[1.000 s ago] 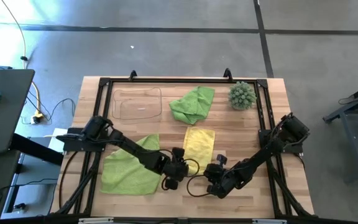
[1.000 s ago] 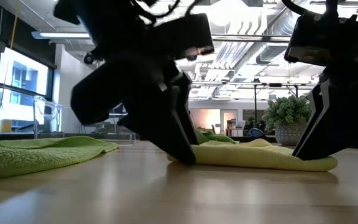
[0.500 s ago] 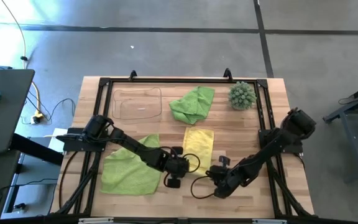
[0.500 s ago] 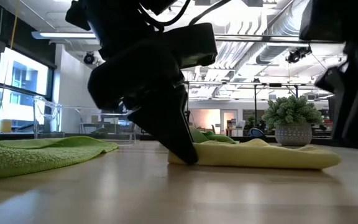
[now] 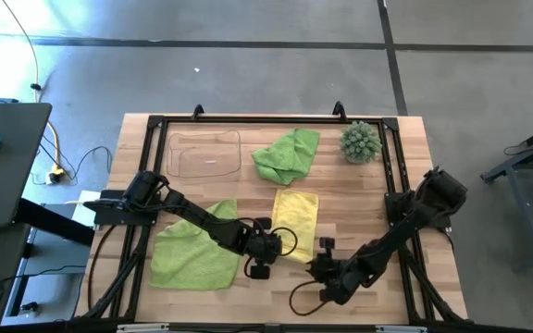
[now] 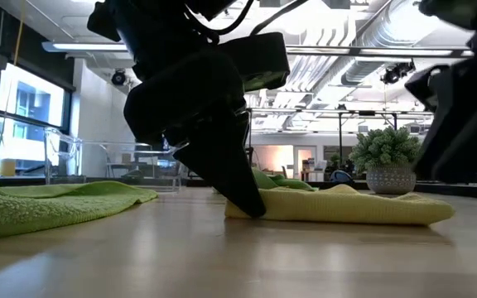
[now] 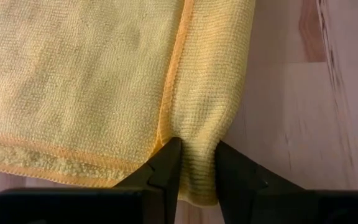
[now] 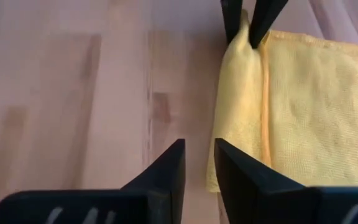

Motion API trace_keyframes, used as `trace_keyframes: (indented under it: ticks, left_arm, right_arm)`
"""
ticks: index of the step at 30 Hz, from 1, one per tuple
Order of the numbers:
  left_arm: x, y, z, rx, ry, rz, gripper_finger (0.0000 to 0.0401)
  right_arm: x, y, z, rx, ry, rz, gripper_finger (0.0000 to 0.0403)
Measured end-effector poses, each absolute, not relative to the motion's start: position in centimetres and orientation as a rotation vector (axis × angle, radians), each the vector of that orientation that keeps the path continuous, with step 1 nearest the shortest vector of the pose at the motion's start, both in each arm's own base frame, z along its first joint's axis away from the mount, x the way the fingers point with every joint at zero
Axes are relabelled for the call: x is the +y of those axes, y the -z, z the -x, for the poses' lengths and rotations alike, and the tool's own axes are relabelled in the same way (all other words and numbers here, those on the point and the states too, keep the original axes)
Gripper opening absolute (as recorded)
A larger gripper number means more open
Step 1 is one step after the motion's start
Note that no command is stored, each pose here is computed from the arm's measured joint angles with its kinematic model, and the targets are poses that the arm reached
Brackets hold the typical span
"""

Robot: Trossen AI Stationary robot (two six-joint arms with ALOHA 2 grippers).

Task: Roll microfiber towels into tight, uniform cylinder then place into a basket
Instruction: Roll the yellow towel

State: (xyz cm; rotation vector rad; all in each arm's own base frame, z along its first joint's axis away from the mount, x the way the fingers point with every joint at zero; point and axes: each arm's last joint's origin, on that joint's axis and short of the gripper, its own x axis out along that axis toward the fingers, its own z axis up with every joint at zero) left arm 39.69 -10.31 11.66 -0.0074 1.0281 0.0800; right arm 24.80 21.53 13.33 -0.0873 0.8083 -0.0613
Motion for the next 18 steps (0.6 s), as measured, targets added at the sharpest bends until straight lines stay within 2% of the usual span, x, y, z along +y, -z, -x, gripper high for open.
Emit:
trace_keyframes:
  ticks: [10, 14, 18]
  left_arm:
    - [-10.3, -11.6, -39.7, 1.027, -0.083, 0.013, 0.0078]
    - [-10.3, -11.6, -39.7, 1.026, -0.096, 0.044, 0.0078]
    - [-10.3, -11.6, -39.7, 1.027, -0.099, 0.057, 0.0078]
  right_arm:
    - [20.8, -12.3, -25.4, 0.837, 0.096, 0.124, 0.0187]
    - [20.4, -12.3, -25.6, 0.848, 0.111, 0.126, 0.0193]
    - [20.3, -12.3, -25.6, 0.85, 0.116, 0.12, 0.0179]
